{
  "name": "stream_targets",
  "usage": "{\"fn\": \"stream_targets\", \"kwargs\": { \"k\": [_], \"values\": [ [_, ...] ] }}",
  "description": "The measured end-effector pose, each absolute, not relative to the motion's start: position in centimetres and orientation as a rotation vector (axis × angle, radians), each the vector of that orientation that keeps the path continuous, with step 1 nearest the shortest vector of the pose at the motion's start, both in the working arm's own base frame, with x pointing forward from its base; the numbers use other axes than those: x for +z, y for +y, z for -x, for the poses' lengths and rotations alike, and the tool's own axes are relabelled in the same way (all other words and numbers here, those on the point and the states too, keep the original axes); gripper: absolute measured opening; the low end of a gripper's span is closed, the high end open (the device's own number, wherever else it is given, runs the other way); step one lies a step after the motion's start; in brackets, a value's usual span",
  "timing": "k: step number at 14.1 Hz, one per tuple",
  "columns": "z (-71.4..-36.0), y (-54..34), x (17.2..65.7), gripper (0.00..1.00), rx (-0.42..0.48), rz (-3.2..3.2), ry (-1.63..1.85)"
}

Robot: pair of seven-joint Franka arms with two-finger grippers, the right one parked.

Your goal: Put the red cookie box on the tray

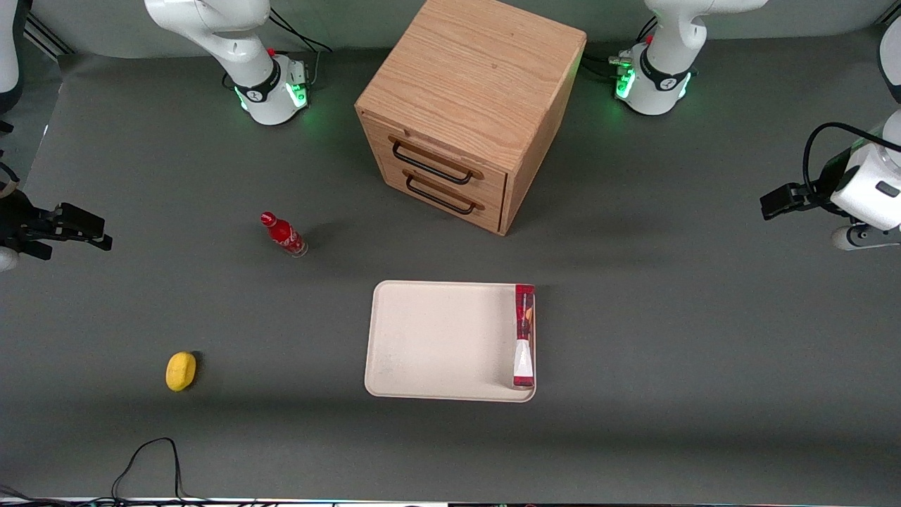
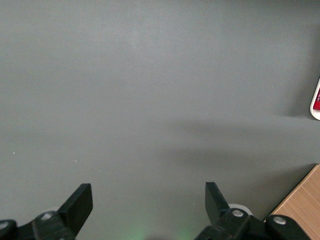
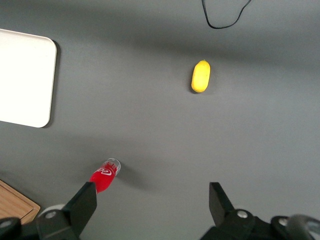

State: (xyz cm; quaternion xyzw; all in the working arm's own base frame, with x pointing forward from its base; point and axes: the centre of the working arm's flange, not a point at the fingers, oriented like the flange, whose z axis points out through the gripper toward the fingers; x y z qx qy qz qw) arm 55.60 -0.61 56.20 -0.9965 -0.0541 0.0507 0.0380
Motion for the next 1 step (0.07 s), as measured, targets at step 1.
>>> {"fn": "stream_targets", "kwargs": {
  "k": [1],
  "values": [
    [-55.60, -0.51, 56.23, 1.00, 0.157, 3.057, -0.170]
  ]
}}
